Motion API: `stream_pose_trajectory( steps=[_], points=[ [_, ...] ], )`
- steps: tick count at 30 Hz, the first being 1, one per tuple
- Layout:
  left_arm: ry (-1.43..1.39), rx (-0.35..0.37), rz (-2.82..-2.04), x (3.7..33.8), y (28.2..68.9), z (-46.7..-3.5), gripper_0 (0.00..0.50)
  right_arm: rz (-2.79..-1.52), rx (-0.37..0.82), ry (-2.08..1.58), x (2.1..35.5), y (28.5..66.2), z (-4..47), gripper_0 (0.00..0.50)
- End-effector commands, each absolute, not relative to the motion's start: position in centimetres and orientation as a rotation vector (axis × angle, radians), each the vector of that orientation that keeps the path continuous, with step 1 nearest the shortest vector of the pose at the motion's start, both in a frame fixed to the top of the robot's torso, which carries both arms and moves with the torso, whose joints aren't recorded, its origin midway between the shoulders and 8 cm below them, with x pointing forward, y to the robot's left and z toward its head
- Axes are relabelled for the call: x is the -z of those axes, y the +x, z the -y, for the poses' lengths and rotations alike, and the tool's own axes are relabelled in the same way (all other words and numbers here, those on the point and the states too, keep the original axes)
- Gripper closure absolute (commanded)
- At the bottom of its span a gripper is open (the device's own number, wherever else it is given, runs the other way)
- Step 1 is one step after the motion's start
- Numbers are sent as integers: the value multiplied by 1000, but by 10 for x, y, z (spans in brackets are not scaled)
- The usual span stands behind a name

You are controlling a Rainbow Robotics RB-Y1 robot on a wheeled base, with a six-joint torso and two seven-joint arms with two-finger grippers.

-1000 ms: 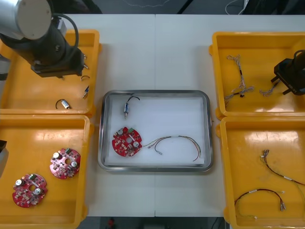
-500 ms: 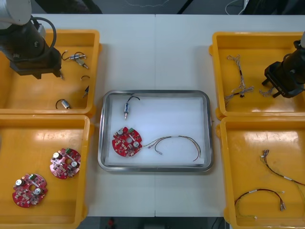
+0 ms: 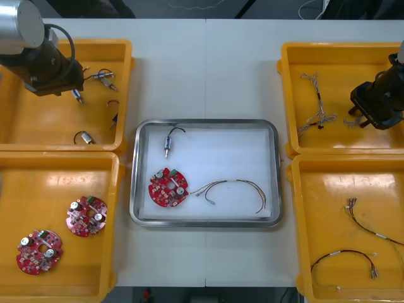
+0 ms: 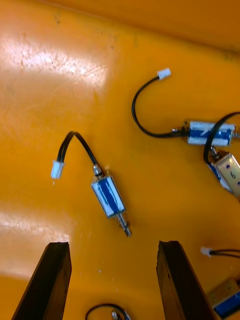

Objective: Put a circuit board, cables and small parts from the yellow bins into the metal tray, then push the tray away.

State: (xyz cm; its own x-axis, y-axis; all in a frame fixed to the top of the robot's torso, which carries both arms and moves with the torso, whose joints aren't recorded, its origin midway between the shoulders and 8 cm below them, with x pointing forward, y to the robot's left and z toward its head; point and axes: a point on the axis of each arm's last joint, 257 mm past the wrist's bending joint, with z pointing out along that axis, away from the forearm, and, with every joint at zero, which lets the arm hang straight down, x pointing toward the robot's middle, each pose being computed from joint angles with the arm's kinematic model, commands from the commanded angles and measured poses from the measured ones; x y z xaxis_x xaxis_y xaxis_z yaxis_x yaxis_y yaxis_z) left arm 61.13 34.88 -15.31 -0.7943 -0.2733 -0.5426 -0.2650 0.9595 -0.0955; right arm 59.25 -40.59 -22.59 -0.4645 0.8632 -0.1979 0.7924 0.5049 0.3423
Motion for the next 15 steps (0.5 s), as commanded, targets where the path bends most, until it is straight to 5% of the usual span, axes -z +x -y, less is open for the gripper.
stream_pose_trajectory(
  steps=[1, 15],
  points=[
    [-216, -36, -2440, 122, 639, -351, 0, -2426, -255, 1330, 228, 594, 405, 500],
    [-190, -46, -2379, 158, 665, -351, 0, -2413, -199, 1300, 191, 588, 434, 500]
  ],
)
